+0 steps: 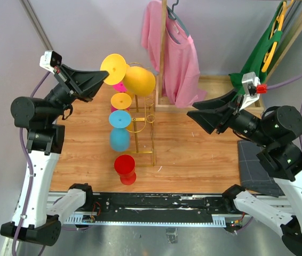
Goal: Place the wine glass upside down on the wine glass rack
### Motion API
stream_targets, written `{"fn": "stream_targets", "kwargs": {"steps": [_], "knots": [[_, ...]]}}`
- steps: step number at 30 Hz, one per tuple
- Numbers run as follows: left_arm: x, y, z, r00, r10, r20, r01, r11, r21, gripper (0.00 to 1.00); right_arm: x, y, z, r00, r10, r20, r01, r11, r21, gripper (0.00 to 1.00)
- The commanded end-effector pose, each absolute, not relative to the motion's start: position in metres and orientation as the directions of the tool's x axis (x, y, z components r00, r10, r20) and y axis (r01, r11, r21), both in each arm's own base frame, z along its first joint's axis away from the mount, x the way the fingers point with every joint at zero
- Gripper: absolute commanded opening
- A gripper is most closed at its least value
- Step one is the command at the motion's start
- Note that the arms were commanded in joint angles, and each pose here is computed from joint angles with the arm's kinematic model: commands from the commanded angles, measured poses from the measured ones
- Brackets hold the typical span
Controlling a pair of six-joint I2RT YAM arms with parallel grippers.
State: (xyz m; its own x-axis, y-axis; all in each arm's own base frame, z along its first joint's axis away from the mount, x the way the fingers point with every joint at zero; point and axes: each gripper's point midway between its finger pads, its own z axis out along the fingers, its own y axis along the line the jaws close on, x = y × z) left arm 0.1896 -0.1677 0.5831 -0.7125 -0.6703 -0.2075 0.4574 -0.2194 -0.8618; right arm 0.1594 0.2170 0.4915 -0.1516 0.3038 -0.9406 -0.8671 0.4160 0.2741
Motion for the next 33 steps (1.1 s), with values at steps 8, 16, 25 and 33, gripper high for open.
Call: {"fn": "stream_targets", "kwargs": {"steps": [8, 16, 25, 33], "knots": [[0.222, -0.19, 0.593, -0.727, -0.64, -0.25, 0.472, -0.2, -0.859, 0.0, 0.165, 0.203, 0.483, -0.108, 0.298, -0.948, -0.833, 0.493, 0.25, 0.47], [0.244, -0.246, 0.582, -0.797, -0.56, -0.226, 0.414, -0.233, -0.88, 0.0, 0.167, 0.191, 0.485, -0.072, 0.3, -0.951, -0.801, 0.55, 0.235, 0.47], [0.237, -0.289, 0.548, -0.833, -0.51, -0.216, 0.342, -0.165, -0.925, 0.0, 0.16, 0.157, 0.499, 0.026, 0.297, -0.954, -0.724, 0.664, 0.187, 0.49], [0.221, -0.286, 0.52, -0.814, -0.534, -0.229, 0.297, -0.042, -0.954, 0.0, 0.166, 0.161, 0.493, -0.004, 0.296, -0.955, -0.717, 0.665, 0.209, 0.48]]}}
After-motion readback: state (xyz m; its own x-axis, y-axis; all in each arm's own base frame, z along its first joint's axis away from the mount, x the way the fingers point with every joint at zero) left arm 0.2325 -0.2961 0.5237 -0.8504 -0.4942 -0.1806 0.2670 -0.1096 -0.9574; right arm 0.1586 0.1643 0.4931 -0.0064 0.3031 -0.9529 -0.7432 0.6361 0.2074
